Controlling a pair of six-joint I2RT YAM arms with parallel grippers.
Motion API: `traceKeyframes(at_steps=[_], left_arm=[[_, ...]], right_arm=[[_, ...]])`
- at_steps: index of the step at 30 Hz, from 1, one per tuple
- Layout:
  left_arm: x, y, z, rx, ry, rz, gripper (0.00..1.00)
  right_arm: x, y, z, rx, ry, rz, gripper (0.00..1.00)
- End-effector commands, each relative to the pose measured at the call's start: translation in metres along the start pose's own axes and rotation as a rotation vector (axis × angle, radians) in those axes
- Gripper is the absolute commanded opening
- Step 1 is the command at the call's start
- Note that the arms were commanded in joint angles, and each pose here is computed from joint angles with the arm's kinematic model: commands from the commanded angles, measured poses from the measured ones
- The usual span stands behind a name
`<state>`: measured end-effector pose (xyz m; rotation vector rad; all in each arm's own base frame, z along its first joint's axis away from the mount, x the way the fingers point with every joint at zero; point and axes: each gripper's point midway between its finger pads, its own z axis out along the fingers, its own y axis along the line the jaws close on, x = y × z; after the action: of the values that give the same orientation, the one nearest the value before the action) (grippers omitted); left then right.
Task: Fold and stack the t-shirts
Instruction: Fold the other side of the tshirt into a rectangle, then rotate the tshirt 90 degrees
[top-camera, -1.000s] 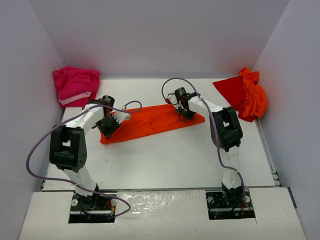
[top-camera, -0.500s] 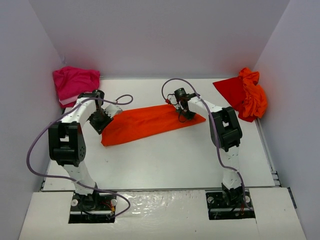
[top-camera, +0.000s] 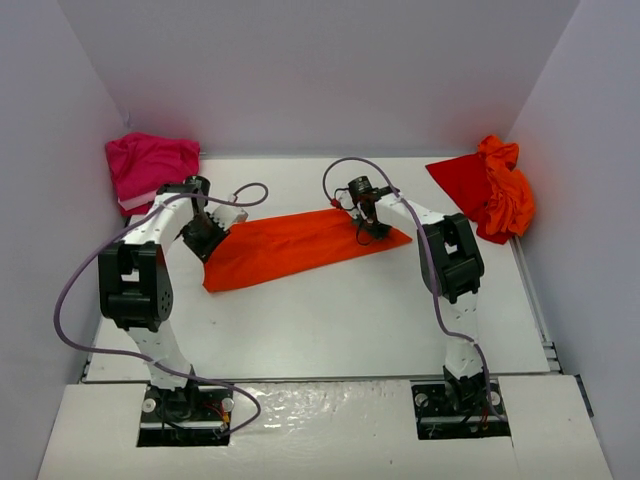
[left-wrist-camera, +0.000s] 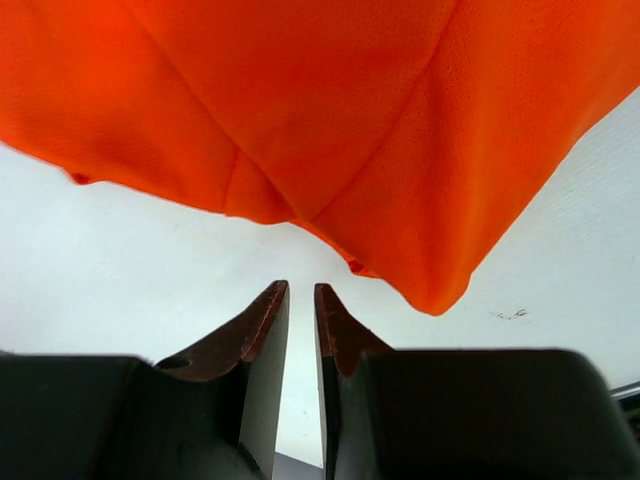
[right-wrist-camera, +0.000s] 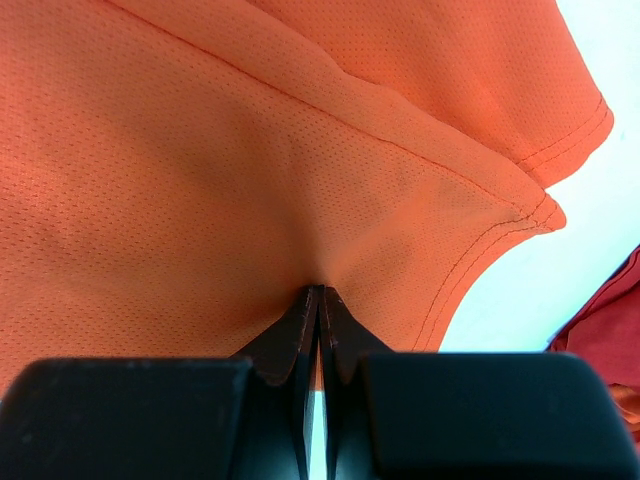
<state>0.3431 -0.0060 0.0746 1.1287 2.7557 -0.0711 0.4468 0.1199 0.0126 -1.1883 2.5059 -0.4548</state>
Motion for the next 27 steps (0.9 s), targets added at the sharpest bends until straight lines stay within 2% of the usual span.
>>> traceKeyframes(at_steps=[1, 4, 11, 18, 21, 27], left_arm=[[-0.031, 0.007, -0.050, -0.084, -0.176, 0.006, 0.14], [-0.034, -0.004, -0.055, -0.050, -0.204, 0.007, 0.13], [-0.042, -0.042, -0.049, 0.014, -0.197, 0.091, 0.12], [-0.046, -0.050, -0.020, 0.064, -0.157, 0.074, 0.07], [-0.041, -0.053, -0.006, 0.078, -0.119, 0.070, 0.00], [-0.033, -0.058, 0.013, 0.101, -0.089, 0.055, 0.00]], right_arm=[[0.002, 0.000, -0.014, -0.010, 0.004, 0.014, 0.01], [-0.002, -0.005, -0.025, 0.005, -0.018, 0.032, 0.04], [-0.015, -0.022, -0.061, 0.038, -0.101, 0.084, 0.20], [-0.018, -0.037, -0.071, 0.074, -0.116, 0.094, 0.14], [-0.019, -0.041, -0.061, 0.067, -0.108, 0.103, 0.11], [-0.026, -0.046, -0.026, 0.052, -0.073, 0.111, 0.07]])
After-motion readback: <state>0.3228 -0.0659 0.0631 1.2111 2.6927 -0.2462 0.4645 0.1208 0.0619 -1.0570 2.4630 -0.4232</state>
